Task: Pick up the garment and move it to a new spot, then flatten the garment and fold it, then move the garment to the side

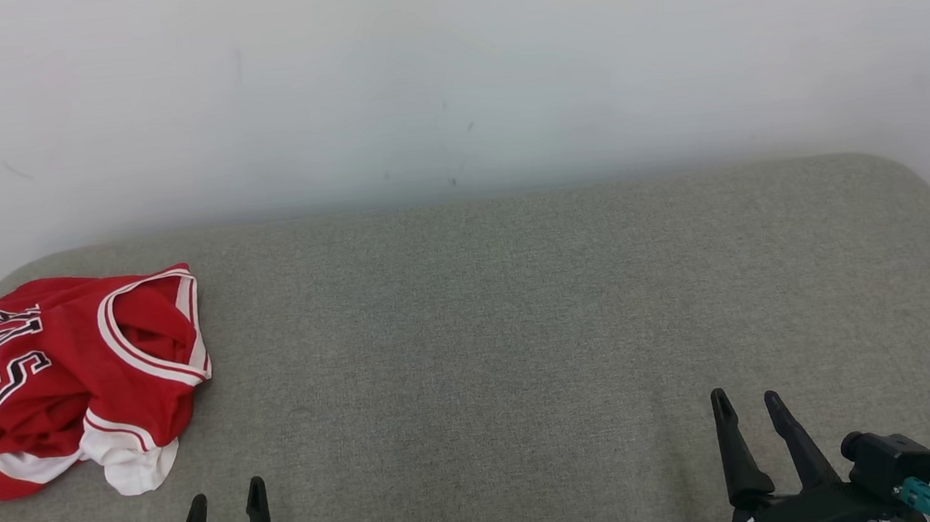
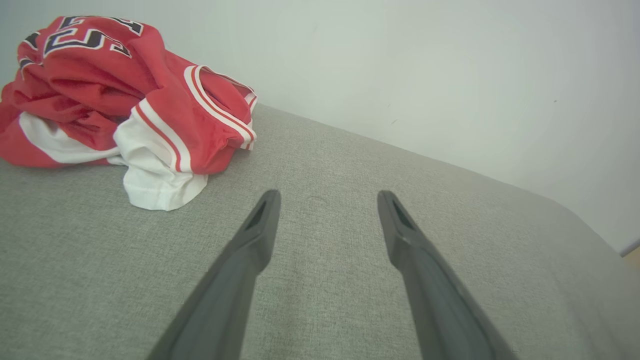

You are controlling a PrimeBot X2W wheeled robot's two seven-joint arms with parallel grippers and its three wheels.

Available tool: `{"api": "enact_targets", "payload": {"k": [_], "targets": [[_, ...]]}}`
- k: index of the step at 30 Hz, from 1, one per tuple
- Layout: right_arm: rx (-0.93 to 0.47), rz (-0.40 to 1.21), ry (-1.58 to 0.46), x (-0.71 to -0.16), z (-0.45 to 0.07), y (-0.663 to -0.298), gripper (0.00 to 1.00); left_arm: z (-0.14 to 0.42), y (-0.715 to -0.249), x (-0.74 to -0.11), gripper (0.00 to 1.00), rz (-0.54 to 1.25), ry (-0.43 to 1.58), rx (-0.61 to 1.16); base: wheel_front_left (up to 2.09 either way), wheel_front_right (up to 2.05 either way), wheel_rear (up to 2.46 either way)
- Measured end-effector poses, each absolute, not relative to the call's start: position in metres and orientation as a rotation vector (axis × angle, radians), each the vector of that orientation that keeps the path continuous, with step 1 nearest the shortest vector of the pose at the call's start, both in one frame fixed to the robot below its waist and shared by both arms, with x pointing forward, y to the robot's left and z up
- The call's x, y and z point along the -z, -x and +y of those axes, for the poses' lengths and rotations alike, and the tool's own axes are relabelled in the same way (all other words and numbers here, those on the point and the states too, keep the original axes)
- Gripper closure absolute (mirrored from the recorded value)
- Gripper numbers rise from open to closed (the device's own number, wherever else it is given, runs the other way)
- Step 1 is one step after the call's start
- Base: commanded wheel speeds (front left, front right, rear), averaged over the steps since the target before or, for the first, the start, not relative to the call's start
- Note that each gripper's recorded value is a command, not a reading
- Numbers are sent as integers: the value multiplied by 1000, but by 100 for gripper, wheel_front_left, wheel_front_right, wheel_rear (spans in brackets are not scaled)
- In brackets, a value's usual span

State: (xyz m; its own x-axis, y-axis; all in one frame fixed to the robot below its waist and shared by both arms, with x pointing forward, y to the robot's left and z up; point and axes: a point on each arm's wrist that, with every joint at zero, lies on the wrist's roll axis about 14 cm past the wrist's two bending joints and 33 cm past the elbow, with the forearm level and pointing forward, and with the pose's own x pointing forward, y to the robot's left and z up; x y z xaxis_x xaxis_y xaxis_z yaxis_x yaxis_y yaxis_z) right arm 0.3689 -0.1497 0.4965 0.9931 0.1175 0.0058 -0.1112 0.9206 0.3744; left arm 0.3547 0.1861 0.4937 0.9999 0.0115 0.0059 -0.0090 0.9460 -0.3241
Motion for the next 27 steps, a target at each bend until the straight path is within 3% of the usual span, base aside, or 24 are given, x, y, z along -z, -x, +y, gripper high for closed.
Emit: {"api": "enact_targets", "payload": {"k": [27], "targets": [[-159,-12,-186,-499,-143,-367,0,181,-354,-494,0,-33,162,36,0,0,0]]}}
